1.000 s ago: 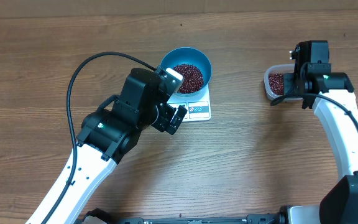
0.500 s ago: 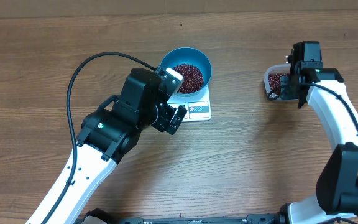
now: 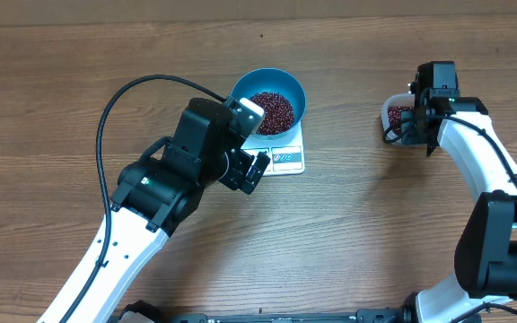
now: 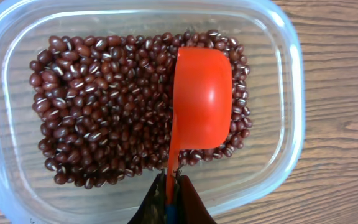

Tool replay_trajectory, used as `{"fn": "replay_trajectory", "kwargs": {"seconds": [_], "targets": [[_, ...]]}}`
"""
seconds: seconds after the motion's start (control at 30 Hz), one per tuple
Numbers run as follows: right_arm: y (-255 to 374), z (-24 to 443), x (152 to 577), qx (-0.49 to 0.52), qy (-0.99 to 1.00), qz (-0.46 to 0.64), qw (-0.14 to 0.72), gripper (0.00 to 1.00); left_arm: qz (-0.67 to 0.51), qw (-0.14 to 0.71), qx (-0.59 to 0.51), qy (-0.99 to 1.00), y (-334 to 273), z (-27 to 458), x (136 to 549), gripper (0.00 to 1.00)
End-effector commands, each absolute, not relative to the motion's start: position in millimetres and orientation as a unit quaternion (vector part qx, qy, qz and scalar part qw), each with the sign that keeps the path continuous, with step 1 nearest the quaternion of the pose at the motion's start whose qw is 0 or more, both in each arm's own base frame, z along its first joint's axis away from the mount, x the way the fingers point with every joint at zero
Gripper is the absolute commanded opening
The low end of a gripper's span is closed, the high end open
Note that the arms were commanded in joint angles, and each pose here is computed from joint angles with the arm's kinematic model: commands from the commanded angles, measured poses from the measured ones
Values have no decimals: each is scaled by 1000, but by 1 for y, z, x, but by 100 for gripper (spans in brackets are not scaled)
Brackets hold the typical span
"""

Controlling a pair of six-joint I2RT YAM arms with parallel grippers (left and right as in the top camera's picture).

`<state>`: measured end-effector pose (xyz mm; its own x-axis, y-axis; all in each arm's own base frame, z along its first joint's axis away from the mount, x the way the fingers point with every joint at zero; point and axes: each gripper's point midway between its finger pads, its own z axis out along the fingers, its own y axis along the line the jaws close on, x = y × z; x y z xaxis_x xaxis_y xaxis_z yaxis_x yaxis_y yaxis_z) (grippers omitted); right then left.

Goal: Scoop item into bowl and weigh 150g on scale
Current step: 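Lower the scoop into the tub and push it into the beans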

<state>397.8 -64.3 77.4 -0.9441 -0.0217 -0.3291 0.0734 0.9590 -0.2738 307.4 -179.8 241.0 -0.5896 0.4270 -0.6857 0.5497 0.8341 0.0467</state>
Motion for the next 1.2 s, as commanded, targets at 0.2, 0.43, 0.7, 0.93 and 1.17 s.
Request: {"fn": "replay_trajectory", "kwargs": {"seconds": [0.2,0.43,0.7,0.93,1.17], "targets": [[-53,66,391,-21,984,-106,143,4,-90,354,268,891,-180,238,308,100],[-40,63,391,-37,987,-65,142,4,-90,354,268,891,-180,237,307,100],[-37,63,391,-28,988,15,153,4,-90,354,268,891,-180,238,308,100],[-44,64,390,-14,987,30,155,4,-90,354,268,891,-180,238,308,99],[-45,64,390,-13,987,30,155,4,-90,354,268,891,-180,238,308,100]]}}
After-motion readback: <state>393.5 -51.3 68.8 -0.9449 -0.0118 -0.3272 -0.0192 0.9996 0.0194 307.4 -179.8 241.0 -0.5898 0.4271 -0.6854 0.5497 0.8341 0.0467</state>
